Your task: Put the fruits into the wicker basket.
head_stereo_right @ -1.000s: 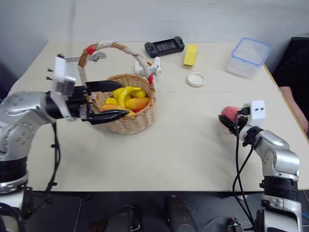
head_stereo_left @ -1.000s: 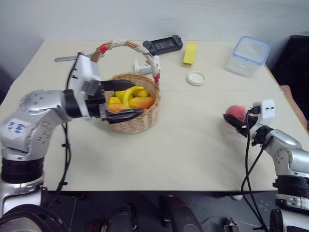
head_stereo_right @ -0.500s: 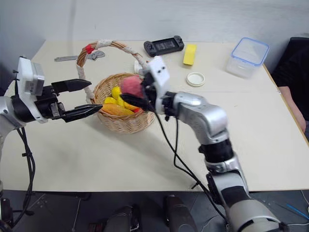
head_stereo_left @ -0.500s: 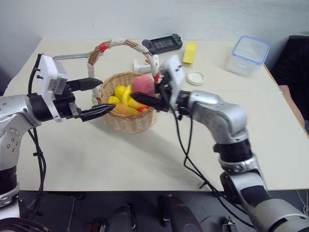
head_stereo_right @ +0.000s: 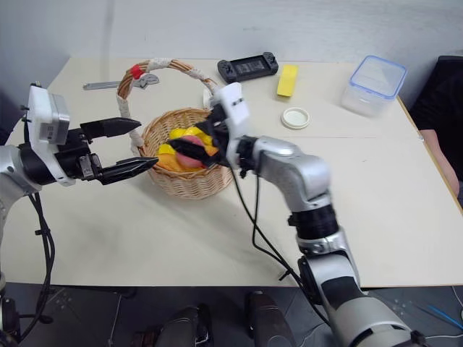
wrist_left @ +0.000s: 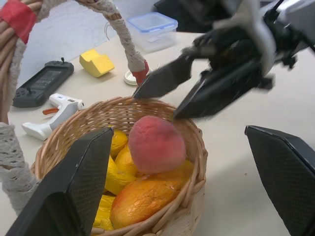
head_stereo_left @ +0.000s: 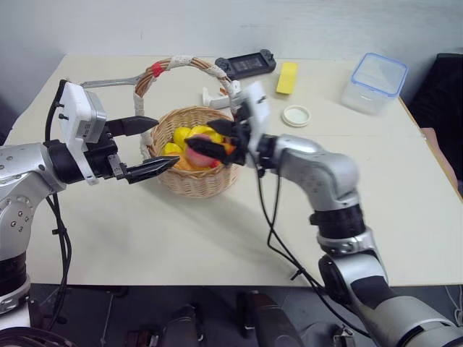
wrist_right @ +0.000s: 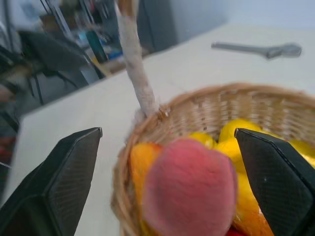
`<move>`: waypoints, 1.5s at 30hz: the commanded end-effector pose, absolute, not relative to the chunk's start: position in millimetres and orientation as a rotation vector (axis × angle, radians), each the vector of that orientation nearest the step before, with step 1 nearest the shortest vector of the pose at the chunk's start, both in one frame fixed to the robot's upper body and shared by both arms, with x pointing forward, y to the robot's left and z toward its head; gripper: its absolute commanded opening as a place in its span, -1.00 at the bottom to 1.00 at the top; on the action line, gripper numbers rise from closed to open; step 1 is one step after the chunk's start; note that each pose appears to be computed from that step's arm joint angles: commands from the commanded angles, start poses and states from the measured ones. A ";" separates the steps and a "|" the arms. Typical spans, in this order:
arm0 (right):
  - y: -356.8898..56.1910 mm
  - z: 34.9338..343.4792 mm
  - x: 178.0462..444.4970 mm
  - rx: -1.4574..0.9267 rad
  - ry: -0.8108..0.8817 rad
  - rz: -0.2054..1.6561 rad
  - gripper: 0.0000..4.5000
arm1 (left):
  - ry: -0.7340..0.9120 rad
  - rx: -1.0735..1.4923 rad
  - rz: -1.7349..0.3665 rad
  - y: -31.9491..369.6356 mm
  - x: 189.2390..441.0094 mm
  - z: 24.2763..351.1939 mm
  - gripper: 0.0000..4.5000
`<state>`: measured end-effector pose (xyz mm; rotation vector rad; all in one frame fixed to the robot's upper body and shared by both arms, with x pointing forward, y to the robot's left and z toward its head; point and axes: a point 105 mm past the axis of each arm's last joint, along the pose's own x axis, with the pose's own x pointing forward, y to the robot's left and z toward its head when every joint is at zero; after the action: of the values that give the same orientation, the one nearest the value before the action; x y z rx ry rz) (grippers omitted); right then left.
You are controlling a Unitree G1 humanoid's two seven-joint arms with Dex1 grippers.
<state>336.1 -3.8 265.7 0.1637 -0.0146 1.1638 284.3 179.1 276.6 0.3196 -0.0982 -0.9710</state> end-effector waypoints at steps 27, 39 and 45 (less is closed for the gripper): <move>-16.4 260.9 415.9 -0.034 -0.193 0.794 -0.03 | -0.185 0.335 -1.024 160.6 287.6 287.9 1.00; -82.3 275.1 395.2 -0.058 -0.292 0.662 -0.93 | -0.208 0.308 -1.081 146.8 286.6 288.3 1.00; -187.1 298.3 367.7 -0.127 -0.331 0.429 -0.93 | -0.218 0.283 -1.154 132.7 288.6 288.0 1.00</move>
<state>386.3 -164.4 264.2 -0.1137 -0.2118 0.4781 293.3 138.7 279.9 0.2666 -0.1740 -1.1192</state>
